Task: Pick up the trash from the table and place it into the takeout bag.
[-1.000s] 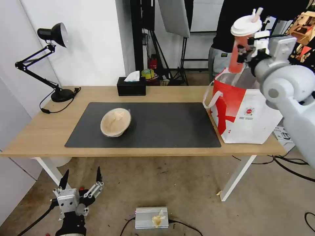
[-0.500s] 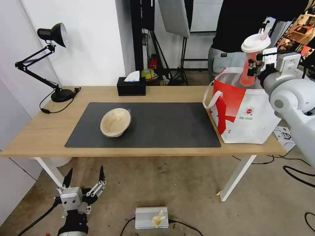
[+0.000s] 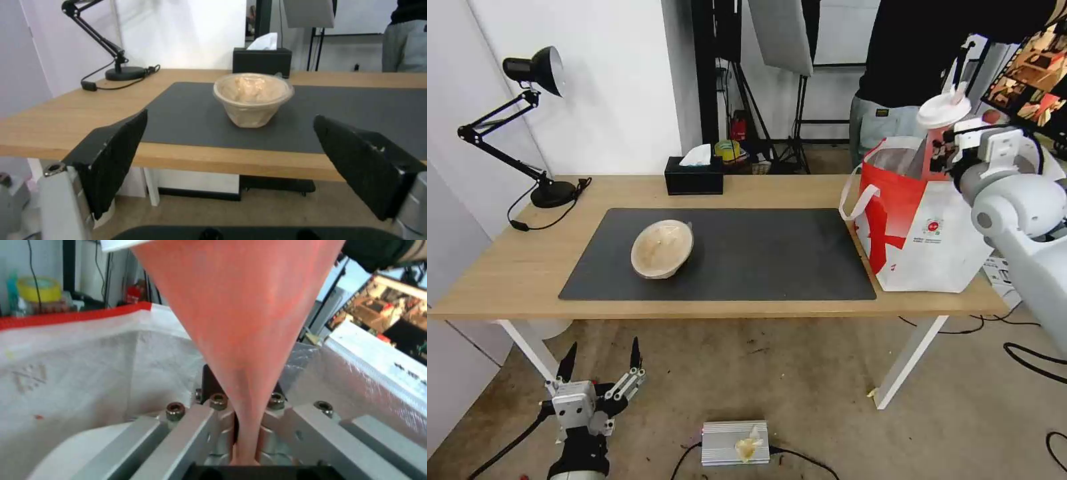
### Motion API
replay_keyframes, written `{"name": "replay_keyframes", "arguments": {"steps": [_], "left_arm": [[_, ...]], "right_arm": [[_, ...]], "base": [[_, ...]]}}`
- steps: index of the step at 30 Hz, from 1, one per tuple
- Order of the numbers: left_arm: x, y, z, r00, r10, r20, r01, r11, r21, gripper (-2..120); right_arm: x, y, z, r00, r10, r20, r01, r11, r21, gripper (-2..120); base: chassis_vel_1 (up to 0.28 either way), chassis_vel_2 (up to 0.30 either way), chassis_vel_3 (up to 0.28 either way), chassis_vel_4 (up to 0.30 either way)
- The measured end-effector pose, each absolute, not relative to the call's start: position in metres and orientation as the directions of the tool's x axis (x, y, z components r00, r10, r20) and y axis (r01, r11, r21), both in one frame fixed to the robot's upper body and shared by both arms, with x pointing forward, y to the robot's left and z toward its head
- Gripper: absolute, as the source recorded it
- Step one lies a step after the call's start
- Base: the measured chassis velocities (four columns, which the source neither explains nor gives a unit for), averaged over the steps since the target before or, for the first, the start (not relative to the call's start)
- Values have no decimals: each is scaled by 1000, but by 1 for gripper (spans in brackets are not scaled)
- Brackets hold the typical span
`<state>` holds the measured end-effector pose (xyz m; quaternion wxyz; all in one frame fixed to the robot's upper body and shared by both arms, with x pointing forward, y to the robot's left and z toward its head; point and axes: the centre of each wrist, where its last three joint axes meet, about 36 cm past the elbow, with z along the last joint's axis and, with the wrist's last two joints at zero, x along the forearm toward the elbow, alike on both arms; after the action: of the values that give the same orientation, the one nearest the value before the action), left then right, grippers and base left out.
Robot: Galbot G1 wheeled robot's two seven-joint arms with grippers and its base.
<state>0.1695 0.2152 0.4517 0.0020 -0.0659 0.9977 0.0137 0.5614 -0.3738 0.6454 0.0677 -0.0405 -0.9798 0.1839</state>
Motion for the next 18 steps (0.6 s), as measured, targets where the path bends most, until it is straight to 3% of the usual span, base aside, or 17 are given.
{"name": "replay_keyframes", "arguments": {"steps": [8,18], "left_arm": [[170,212,451,-991,-135,-7,-135,991,16,100],[173,215,456,-990,-140,-26,-140,990,13,100]], "right_arm": [[570,-393,643,-998,5,63,-29,853,-521,1],[579,-414,660,-986,-120,118,-167,776,-608,1]], "base": [[0,0,0,0],[0,0,0,0]]}}
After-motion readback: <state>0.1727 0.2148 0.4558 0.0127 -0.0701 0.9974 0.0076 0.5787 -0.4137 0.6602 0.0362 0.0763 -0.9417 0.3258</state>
